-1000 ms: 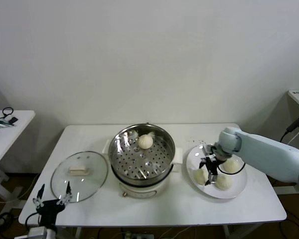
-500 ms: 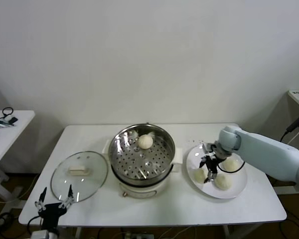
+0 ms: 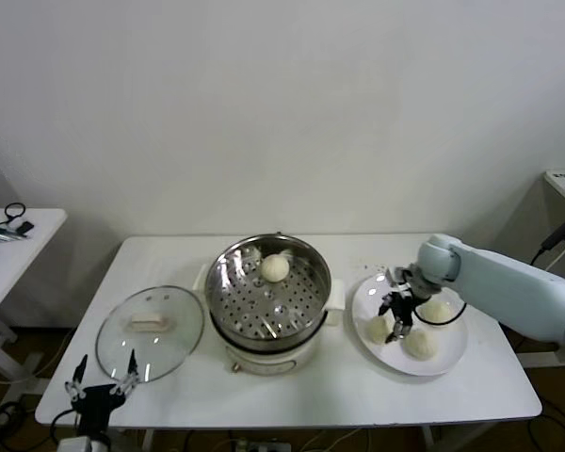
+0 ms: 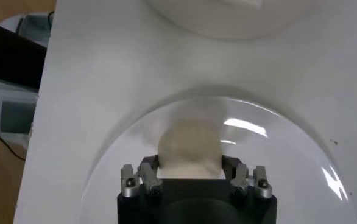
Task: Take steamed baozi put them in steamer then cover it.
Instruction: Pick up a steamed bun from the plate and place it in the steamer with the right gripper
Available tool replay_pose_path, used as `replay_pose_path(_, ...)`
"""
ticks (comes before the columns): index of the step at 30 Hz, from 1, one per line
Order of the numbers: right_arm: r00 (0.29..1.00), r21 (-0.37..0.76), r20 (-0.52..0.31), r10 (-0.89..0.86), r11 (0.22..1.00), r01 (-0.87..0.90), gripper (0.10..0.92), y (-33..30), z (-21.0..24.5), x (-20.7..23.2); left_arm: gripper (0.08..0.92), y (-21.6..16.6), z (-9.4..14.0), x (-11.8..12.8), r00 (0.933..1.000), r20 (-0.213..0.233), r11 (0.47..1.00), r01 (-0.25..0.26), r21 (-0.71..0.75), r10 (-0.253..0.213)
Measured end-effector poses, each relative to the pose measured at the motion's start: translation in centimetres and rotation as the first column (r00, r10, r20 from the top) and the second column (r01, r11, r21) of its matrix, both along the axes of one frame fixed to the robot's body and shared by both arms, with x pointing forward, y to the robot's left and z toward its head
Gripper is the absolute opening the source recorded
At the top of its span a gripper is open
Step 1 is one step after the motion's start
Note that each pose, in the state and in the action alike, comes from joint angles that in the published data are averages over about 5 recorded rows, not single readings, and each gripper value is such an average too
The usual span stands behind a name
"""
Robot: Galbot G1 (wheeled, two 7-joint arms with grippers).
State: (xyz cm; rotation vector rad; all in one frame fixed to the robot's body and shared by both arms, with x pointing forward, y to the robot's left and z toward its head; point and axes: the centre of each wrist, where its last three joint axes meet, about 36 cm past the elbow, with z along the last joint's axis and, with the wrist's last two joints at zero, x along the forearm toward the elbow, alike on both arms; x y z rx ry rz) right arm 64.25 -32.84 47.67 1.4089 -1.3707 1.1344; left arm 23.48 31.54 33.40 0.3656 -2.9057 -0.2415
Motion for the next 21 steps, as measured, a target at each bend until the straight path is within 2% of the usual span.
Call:
replay_pose_path(5,0.999,0.016,0.035,0.0,1.0,0.0,0.687,-0.3,3.9,1.1,0.823,-0.1,0.2,-0.2,1.0,0.001,1.0,0.0,0.001,0.0)
replay_pose_path(10,0.996,0.04,0.09,0.01,0.999,-0.013,0.689,0.5,10.1,2.8,0.823,-0.3,0.1,-0.3,1.0,-0.002,1.0,0.006,-0.005,-0.006)
replay_pose_path(16,0.988,0.078,0.15,0.024,0.996,-0.037,0.695,3.1,17.8,4.0,0.823,-0.7,0.6,-0.1,0.9998,0.008,1.0,0.02,-0.008,-0.02)
replay_pose_path(21,0.982,0.109,0.183,0.046,0.992,-0.067,0.696,6.5,22.1,4.3,0.823,-1.0,1.1,0.3,0.9994,0.017,1.0,0.031,-0.004,-0.031)
